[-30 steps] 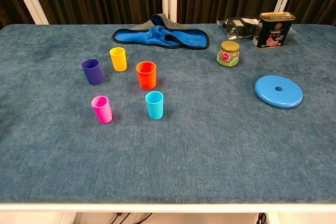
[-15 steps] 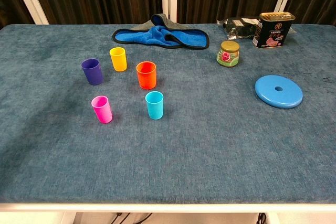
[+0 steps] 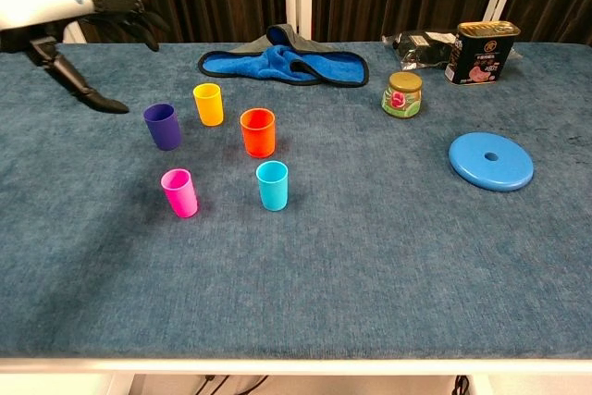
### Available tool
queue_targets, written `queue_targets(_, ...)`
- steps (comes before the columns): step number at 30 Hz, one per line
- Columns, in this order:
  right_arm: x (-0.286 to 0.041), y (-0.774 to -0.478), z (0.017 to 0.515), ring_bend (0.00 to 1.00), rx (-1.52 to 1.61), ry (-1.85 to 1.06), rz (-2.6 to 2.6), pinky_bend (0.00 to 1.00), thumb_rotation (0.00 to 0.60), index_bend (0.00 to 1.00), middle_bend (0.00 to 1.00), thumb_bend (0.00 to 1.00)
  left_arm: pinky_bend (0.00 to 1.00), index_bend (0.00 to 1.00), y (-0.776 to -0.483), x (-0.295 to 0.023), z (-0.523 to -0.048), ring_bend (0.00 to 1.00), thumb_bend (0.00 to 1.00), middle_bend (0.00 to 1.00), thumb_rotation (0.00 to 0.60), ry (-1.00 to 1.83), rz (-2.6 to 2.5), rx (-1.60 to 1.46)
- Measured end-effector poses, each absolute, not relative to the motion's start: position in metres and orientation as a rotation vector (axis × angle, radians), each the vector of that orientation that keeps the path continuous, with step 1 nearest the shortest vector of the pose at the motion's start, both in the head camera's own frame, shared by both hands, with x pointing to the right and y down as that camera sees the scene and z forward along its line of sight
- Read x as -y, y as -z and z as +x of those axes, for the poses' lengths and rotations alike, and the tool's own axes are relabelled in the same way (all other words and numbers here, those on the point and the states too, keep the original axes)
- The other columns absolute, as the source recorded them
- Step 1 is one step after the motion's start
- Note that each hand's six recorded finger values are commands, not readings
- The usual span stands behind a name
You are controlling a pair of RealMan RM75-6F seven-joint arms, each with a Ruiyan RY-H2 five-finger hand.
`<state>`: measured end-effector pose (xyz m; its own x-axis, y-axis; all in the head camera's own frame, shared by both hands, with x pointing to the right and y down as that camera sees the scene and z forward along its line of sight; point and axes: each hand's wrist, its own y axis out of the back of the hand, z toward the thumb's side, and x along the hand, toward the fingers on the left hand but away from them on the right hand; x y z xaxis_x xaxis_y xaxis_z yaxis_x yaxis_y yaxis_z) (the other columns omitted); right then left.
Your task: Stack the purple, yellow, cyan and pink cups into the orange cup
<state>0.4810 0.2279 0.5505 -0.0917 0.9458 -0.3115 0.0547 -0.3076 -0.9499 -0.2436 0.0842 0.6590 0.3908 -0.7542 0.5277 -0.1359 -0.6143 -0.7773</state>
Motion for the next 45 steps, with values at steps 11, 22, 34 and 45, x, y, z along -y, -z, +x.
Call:
queue_targets(11, -0.227, -0.543, 0.483, 0.0, 1.163, -1.486, -1.417, 0.0, 0.6, 0.0, 0.0, 0.12, 0.2, 0.17, -0.701, -0.073, -0.247, 0.15, 0.15, 0.22, 0.6, 1.366, -1.967, -0.73)
queue_targets(22, -0.226, -0.546, 0.485, 0.0, 1.164, -1.496, -1.422, 0.0, 0.6, 0.0, 0.0, 0.13, 0.29, 0.23, -0.73, -0.073, -0.244, 0.17, 0.17, 0.25, 0.6, 1.43, -1.976, -0.688)
queue_targets(34, -0.228, -0.55, 0.489, 0.0, 1.163, -1.52, -1.43, 0.0, 0.6, 0.0, 0.0, 0.15, 0.39, 0.31, -0.742, -0.072, -0.236, 0.23, 0.21, 0.29, 0.6, 1.42, -1.913, -0.623)
queue_targets(45, -0.231, -0.554, 0.493, 0.0, 1.158, -1.55, -1.44, 0.0, 0.6, 0.0, 0.0, 0.15, 0.49, 0.39, -0.746, -0.07, -0.23, 0.33, 0.25, 0.38, 0.6, 1.4, -1.854, -0.593)
